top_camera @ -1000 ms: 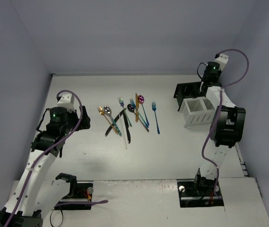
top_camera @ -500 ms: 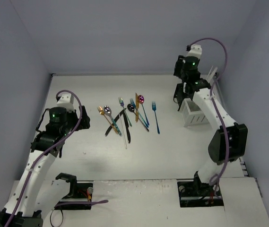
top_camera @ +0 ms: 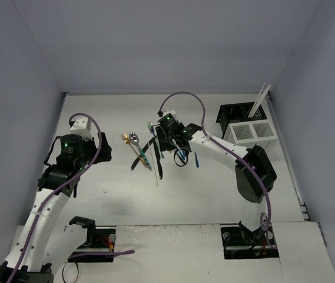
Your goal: Sort the eating utensils into containers
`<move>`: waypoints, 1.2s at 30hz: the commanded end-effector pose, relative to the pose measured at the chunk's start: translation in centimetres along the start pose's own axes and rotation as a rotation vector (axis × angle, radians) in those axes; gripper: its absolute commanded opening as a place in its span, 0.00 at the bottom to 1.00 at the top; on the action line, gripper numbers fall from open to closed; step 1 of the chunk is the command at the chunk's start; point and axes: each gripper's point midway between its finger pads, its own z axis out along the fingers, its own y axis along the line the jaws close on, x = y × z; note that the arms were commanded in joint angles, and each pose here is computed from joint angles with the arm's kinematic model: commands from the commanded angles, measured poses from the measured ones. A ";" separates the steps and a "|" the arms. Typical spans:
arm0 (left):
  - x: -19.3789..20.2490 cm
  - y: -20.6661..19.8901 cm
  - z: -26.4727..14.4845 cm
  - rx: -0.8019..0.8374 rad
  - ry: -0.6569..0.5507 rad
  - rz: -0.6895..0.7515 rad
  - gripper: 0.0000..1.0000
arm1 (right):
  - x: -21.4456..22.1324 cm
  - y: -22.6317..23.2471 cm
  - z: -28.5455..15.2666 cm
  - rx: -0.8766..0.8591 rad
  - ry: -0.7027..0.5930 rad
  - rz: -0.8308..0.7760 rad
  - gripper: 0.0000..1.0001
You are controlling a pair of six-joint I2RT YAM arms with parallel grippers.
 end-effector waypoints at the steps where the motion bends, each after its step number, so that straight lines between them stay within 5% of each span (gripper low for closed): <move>1: -1.6 -0.2 0.0 0.006 -0.062 -0.018 0.83 | 0.8 3.3 0.8 -0.047 0.027 0.014 0.38; 27: -1.9 -0.2 -0.3 0.009 -0.077 -0.018 0.83 | 2.6 6.5 8.8 0.004 0.083 -0.026 0.27; 36: -1.8 -0.2 -0.4 0.009 -0.075 -0.018 0.83 | 0.8 5.6 7.5 0.041 0.028 -0.030 0.00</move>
